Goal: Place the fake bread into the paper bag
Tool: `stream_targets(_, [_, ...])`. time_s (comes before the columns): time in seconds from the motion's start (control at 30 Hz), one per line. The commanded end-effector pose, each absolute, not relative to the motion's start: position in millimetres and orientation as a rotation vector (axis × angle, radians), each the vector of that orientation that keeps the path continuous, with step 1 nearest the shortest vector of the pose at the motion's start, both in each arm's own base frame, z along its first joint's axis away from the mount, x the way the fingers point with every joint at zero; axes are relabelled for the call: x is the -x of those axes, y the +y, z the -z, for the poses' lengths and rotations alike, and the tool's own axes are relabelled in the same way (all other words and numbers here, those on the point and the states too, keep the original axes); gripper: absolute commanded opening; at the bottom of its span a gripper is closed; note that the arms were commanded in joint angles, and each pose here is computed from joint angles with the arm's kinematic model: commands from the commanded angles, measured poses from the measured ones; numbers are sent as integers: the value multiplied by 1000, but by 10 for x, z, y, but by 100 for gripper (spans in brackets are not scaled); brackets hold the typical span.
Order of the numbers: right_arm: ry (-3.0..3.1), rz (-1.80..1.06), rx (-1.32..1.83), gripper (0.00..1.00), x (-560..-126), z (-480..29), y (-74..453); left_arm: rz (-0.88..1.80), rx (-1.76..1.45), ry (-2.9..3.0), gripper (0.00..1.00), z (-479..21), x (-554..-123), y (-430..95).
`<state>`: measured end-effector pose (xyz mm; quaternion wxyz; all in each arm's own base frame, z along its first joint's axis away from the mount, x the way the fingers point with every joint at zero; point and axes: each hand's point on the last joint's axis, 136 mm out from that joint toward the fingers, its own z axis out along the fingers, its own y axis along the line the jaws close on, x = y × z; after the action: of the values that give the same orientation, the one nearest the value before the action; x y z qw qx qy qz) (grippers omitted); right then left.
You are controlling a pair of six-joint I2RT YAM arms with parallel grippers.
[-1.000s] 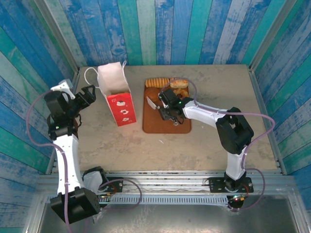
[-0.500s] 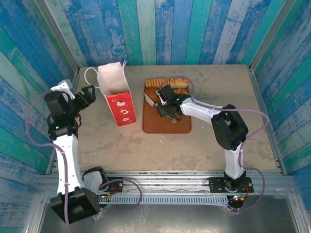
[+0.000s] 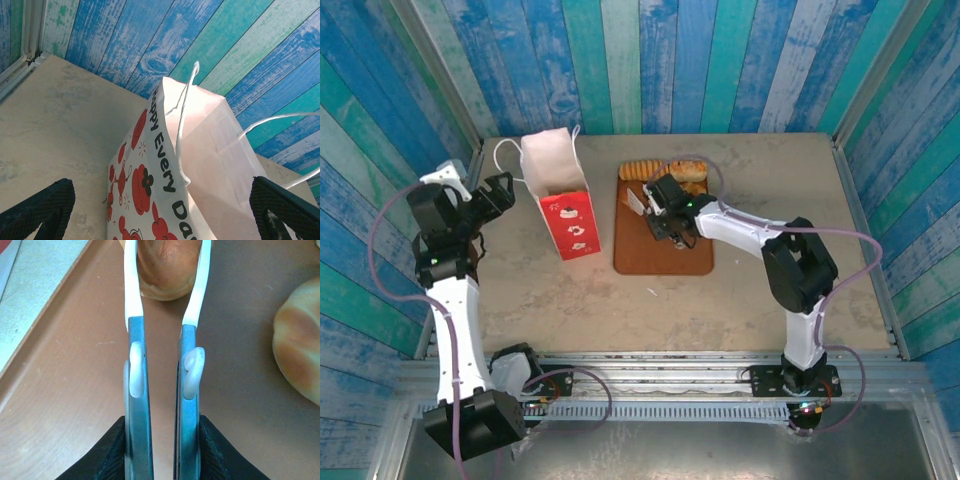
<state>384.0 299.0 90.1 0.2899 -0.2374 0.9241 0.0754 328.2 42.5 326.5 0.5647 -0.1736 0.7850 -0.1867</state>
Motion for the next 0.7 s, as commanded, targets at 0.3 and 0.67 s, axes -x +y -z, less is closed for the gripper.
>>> stream_targets(0.3, [2294,-267,519,15,-3423,-1876,2868,480,430,1768,94,-3762,-3494,571])
stream_targets(0.67, [2102,-305,348,12,-3045,-3033,2740,648,286,1901,88,-3501,-3914,431])
